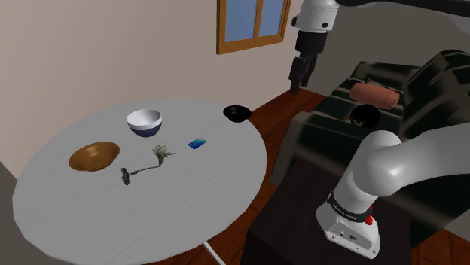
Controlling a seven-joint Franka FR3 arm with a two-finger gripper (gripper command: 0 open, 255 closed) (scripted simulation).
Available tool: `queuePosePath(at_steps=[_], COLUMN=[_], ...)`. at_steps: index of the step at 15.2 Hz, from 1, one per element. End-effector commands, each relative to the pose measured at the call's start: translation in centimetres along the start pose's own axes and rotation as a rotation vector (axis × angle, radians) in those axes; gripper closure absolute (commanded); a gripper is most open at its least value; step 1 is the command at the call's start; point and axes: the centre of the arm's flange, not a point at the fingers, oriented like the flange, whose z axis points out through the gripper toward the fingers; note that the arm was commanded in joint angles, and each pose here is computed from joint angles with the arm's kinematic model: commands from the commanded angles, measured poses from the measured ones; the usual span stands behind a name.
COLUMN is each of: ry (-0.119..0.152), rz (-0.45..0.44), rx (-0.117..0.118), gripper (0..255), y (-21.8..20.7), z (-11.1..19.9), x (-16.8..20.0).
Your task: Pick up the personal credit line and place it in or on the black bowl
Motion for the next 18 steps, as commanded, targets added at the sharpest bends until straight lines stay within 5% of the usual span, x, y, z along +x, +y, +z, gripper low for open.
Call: queuePosePath(at_steps=[1,18], ry=[0.0,0.051], rz=[0.0,-0.525], rx=[0.0,0.036], gripper=[0,0], y=[0.0,6.9], z=[0.0,14.1], x=[0.0,15.5])
